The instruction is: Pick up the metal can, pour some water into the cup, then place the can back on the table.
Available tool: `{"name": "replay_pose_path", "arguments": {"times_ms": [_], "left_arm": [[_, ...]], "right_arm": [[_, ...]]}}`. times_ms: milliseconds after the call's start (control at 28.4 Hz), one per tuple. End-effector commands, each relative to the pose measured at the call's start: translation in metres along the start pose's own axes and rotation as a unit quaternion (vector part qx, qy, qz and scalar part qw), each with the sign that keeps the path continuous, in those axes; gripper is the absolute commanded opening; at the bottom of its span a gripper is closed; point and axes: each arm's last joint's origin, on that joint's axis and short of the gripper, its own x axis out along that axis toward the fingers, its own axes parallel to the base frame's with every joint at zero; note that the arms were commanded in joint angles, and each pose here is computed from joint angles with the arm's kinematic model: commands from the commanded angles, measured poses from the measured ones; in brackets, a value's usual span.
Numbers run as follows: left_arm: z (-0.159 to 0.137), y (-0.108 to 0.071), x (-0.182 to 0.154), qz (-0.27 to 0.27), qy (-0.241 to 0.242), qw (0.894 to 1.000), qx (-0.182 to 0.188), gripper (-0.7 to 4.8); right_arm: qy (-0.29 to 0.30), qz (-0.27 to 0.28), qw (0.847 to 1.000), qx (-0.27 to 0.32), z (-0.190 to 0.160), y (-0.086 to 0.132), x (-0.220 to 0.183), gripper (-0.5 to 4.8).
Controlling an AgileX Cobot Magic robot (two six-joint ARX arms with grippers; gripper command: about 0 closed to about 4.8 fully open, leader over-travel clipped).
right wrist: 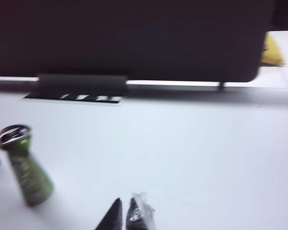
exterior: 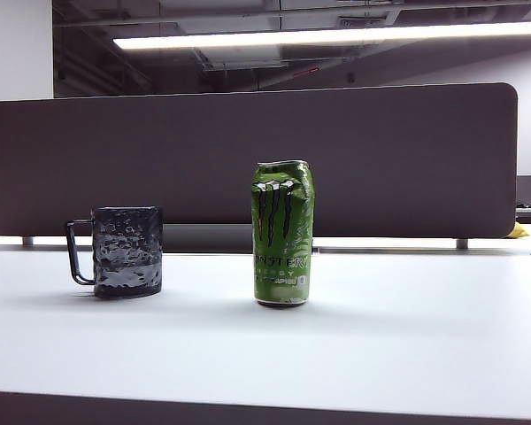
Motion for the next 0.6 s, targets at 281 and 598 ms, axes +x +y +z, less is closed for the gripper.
{"name": "replay_pose_path", "arguments": {"times_ms": [281,598], "left_arm": [[0.001,0.0,0.0,0.001,-0.006,1.0,-0.001,-0.05],[0.001,0.0,0.0,0.001,-0.006,1.0,-0.001,-0.05]], "right_arm": [[-0.032,-0.095,0.995,0.01,-0.062,-0.029,0.05,0.23],[-0.033,-0.119,0.992,0.018,-0.103,-0.039,0.066,0.23]]}}
